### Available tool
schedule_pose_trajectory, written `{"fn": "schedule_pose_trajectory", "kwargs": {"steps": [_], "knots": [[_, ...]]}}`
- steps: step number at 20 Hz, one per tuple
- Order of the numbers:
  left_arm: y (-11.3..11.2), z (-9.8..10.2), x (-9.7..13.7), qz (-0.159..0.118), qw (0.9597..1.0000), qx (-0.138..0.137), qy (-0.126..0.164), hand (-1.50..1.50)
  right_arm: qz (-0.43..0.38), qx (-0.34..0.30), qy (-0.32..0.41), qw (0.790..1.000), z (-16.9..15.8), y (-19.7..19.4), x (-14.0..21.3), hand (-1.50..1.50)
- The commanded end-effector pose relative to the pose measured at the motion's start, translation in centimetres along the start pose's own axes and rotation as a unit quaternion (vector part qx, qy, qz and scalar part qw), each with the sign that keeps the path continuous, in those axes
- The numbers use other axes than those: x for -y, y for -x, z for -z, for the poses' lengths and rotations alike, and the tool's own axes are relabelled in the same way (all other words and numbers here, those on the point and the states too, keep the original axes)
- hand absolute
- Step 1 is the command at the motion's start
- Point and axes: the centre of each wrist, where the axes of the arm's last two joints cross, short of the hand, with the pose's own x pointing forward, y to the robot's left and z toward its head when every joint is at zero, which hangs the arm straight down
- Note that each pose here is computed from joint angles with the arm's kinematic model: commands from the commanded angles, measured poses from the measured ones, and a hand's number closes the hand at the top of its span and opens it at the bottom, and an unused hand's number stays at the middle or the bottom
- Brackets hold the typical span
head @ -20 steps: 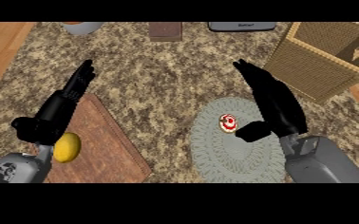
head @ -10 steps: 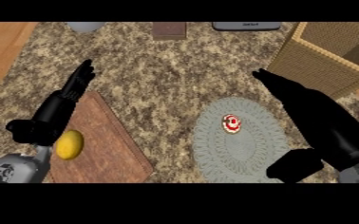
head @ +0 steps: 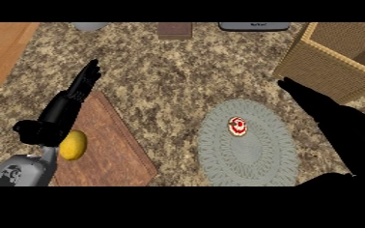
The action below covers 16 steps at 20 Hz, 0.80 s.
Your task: Pick the cupcake from the placemat and place it in the basket
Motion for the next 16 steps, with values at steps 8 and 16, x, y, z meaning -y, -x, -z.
{"fn": "schedule_pose_trajectory", "kwargs": {"steps": [8,16], "knots": [[-0.2,1.1,-1.3,-0.001,1.0000,0.003,-0.001,0.00,0.035,-0.016,0.026,0.999,4.2,1.5,-7.0,-1.50],[-0.5,0.7,-1.3,0.002,1.0000,0.008,-0.003,0.00,0.013,-0.017,0.042,0.999,6.1,4.9,-12.0,-1.50]]}}
